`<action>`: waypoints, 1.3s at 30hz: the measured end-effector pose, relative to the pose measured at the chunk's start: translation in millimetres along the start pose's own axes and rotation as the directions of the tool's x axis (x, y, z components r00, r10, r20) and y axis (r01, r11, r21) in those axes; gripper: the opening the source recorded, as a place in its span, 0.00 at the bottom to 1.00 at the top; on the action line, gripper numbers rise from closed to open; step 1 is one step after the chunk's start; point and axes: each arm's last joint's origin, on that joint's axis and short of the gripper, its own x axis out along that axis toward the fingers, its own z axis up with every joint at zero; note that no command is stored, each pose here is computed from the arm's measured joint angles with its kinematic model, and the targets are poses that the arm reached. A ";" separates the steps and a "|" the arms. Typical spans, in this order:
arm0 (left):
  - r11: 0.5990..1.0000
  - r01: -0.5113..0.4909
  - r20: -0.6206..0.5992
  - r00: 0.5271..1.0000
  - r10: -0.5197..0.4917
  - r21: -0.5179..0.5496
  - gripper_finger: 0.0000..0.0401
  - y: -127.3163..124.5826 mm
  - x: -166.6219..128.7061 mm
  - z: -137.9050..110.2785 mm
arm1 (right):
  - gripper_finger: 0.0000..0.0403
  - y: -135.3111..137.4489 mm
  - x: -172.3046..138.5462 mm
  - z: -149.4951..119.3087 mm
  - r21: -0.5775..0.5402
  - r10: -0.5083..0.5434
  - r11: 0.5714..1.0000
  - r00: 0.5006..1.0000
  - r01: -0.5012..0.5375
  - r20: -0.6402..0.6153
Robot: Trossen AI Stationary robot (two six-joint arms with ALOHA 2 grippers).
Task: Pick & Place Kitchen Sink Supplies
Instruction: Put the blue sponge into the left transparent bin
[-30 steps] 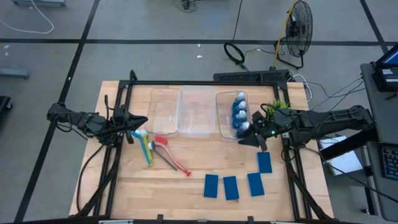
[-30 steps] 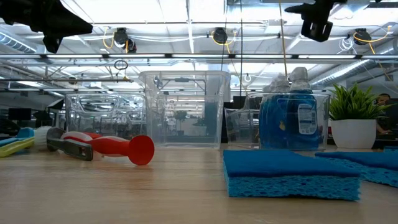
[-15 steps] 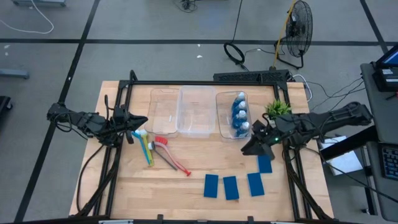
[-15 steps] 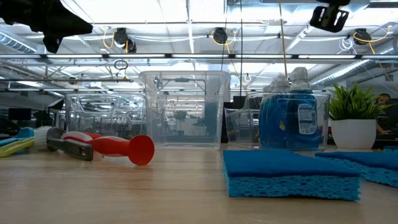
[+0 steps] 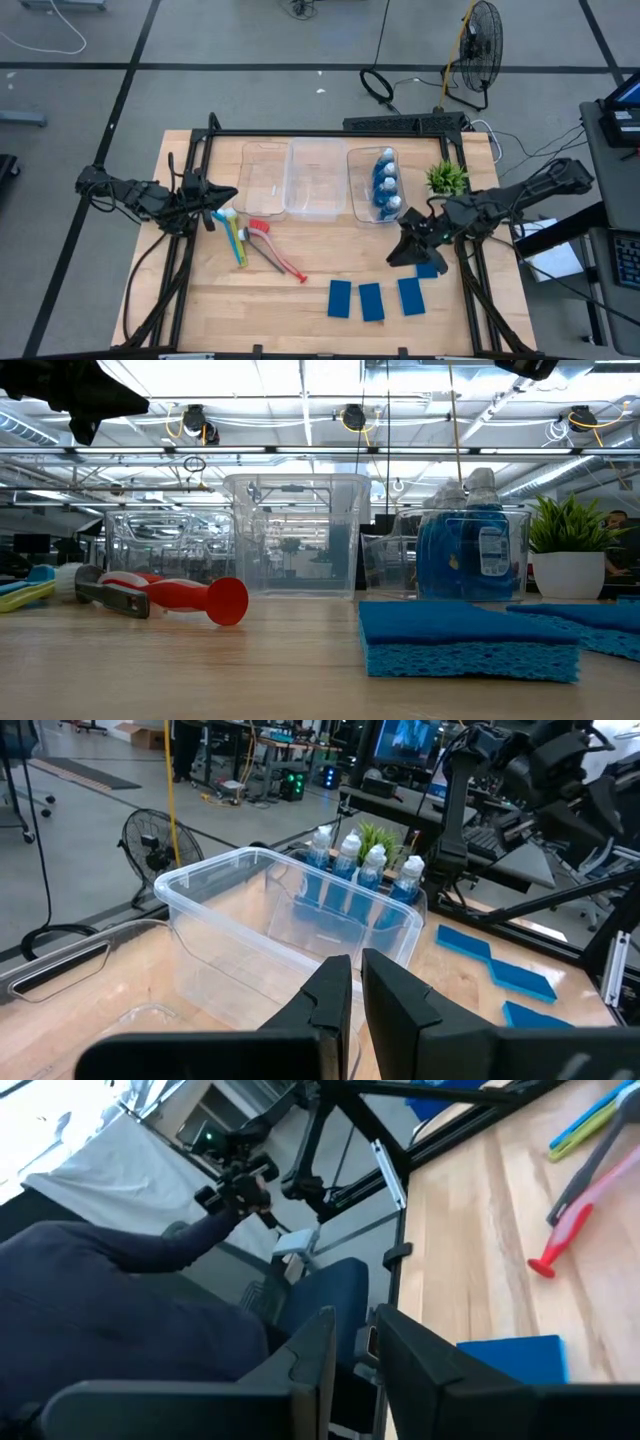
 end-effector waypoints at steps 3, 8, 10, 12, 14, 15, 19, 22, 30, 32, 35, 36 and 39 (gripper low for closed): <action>1.000 0.000 0.000 1.000 0.000 0.001 0.08 0.0 0.0 0.0 | 0.12 0.7 6.3 -3.1 -0.002 0.009 1.000 1.000 -0.009 -0.018; 1.000 -0.001 -0.001 1.000 0.001 0.004 0.08 0.0 0.1 -0.1 | 0.07 4.5 12.0 -10.7 0.074 0.029 0.997 0.998 -0.024 -0.064; 1.000 0.000 0.000 1.000 0.000 0.003 0.08 0.0 0.1 0.0 | 0.05 6.6 13.2 -14.5 0.110 0.036 0.994 0.996 -0.026 -0.086; 1.000 0.000 -0.001 1.000 0.000 0.004 0.08 0.0 0.1 -0.2 | 0.03 9.0 13.6 -17.5 0.146 0.045 0.989 0.994 -0.029 -0.102; 1.000 -0.001 -0.001 1.000 0.001 0.004 0.08 0.0 0.1 -0.2 | 0.01 10.9 13.8 -20.3 0.179 0.051 0.983 0.992 -0.030 -0.117; 1.000 0.000 -0.001 1.000 0.000 0.004 0.08 0.0 0.1 -0.2 | 0.01 11.9 13.9 -21.3 0.192 0.055 0.981 0.991 -0.031 -0.122; 1.000 0.000 -0.001 1.000 0.000 0.003 0.08 0.0 0.0 -0.1 | 0.00 13.6 14.0 -24.3 0.241 0.058 0.970 0.989 -0.023 -0.138; 1.000 0.000 -0.001 1.000 0.000 0.003 0.08 0.0 0.1 -0.1 | 0.00 12.8 14.0 -25.9 0.244 0.045 0.970 0.988 -0.007 -0.150; 1.000 0.000 -0.001 1.000 0.000 0.004 0.08 0.0 0.1 -0.2 | 0.00 11.5 13.6 -26.2 0.242 0.022 0.970 0.989 0.014 -0.145; 1.000 0.000 0.000 1.000 0.000 0.003 0.08 0.0 0.0 0.0 | 0.00 11.9 12.8 -26.0 0.252 0.025 0.968 0.989 0.012 -0.144; 1.000 0.000 -0.001 1.000 0.000 0.003 0.08 0.0 0.0 -0.1 | 0.00 12.1 12.5 -25.8 0.303 0.026 0.953 0.989 0.018 -0.142; 1.000 0.000 0.000 1.000 0.000 0.003 0.08 0.0 0.0 0.0 | 0.00 12.1 12.5 -25.8 0.319 0.026 0.947 0.989 0.021 -0.142; 1.000 0.000 -0.001 1.000 0.000 0.003 0.08 0.0 0.1 -0.1 | 0.00 12.4 12.4 -25.5 0.347 0.029 0.937 0.990 0.021 -0.139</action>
